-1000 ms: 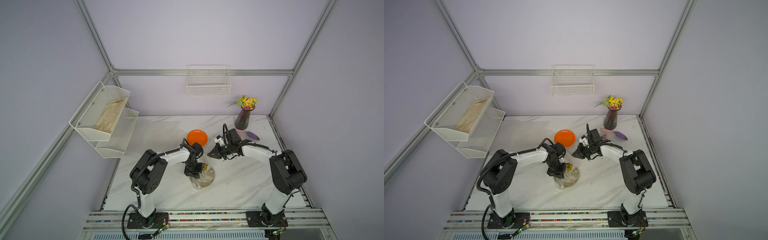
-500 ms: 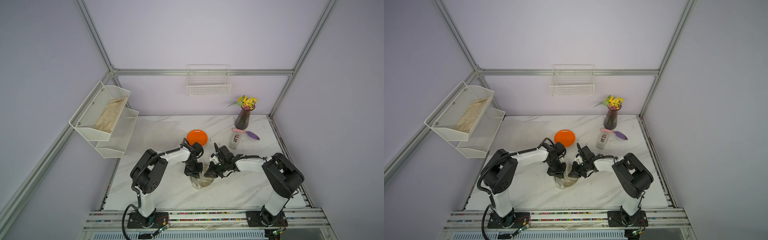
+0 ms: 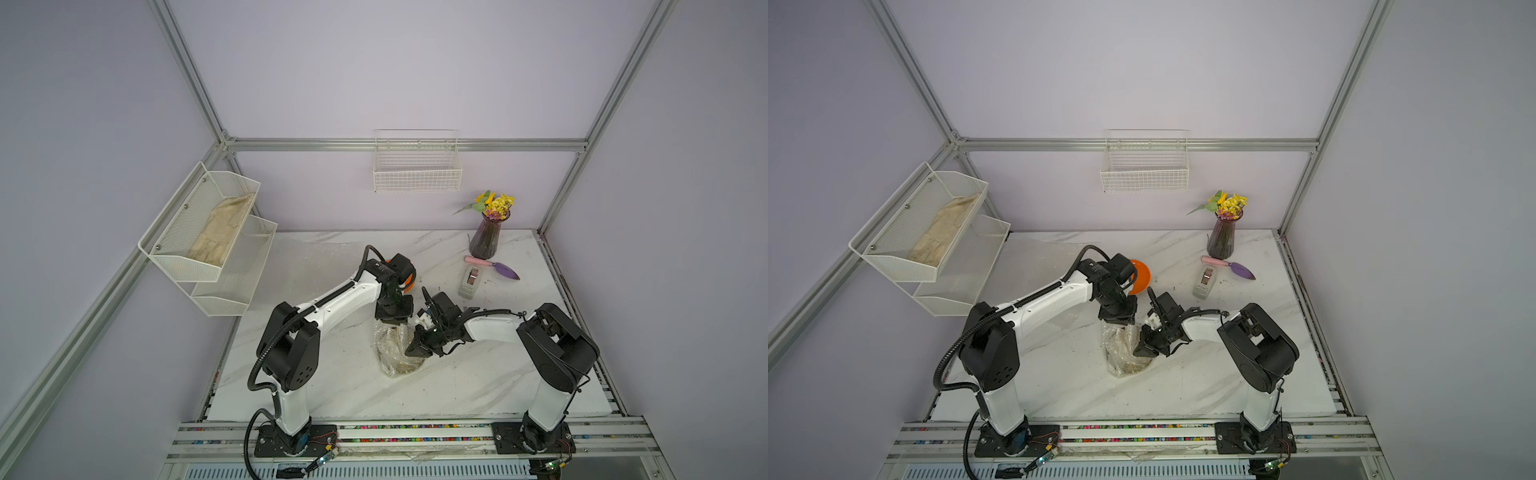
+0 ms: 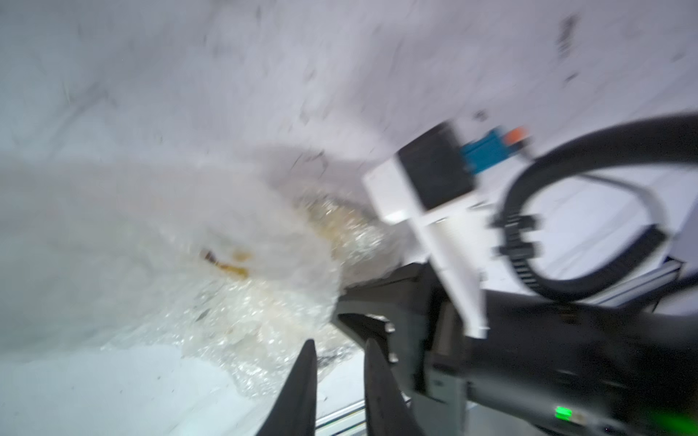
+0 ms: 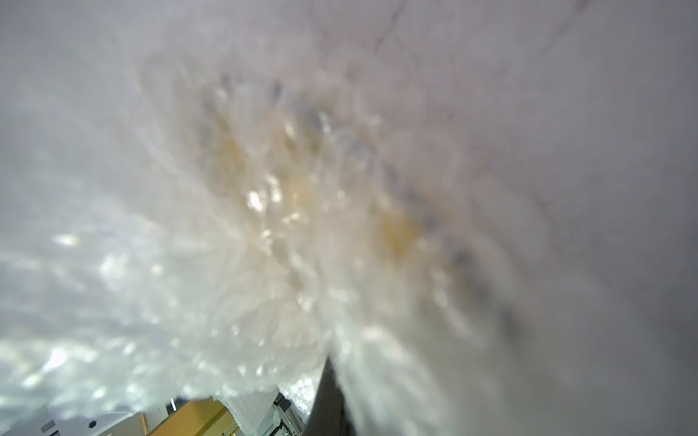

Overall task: Wrap dinner plates in bubble wrap
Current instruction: Wrap the plate in the bubble wrap.

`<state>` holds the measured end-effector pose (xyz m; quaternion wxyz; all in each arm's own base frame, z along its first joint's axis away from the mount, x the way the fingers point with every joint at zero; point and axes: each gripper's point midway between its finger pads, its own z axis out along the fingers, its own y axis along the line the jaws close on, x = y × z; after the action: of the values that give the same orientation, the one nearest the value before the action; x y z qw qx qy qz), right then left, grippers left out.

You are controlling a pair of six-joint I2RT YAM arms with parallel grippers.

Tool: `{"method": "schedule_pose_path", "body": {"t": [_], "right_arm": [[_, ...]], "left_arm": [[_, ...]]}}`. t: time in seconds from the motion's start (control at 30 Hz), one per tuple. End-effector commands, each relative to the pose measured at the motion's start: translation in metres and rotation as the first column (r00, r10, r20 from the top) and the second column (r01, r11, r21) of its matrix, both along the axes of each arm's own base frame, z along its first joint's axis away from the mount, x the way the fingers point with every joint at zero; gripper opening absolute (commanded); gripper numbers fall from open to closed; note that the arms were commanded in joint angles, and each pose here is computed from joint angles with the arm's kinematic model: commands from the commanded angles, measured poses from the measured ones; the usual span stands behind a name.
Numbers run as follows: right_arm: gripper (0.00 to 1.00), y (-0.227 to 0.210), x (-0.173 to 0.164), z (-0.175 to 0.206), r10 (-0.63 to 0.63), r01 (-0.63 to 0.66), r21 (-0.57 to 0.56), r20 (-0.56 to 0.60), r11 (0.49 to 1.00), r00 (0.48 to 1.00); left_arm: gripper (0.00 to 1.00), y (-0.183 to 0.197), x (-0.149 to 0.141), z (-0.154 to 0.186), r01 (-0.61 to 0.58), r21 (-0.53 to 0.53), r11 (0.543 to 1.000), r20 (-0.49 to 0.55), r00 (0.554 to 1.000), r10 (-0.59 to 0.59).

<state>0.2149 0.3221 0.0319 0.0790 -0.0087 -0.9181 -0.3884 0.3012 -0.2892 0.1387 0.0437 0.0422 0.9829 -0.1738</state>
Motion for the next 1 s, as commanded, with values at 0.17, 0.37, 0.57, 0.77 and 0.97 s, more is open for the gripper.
{"method": "schedule_pose_path", "body": {"t": [0.17,0.37,0.57,0.77,0.97], "right_arm": [[0.00,-0.034,-0.025,-0.038,-0.035,0.017,-0.190,-0.091,0.982,0.995],[0.00,-0.037,-0.025,-0.039,-0.046,0.026,-0.205,-0.093,0.978,0.995],[0.00,-0.042,-0.023,-0.041,-0.059,0.035,-0.244,-0.090,0.969,0.994],[0.06,-0.043,-0.010,-0.015,-0.073,0.063,-0.267,-0.028,0.962,0.997],[0.18,-0.059,-0.001,0.025,-0.084,0.096,-0.356,0.048,0.930,0.995]], "left_arm": [[0.34,-0.006,0.012,-0.044,0.048,0.137,0.989,-0.097,0.995,-0.035],[0.30,0.034,-0.050,-0.065,0.063,0.166,0.984,-0.212,0.977,-0.027],[0.27,0.047,-0.083,-0.087,0.069,0.134,0.989,-0.283,0.959,-0.028],[0.25,0.058,-0.095,-0.118,0.074,0.160,0.984,-0.312,0.950,-0.021],[0.24,0.062,-0.099,-0.131,0.078,0.176,0.981,-0.321,0.947,-0.017]]}}
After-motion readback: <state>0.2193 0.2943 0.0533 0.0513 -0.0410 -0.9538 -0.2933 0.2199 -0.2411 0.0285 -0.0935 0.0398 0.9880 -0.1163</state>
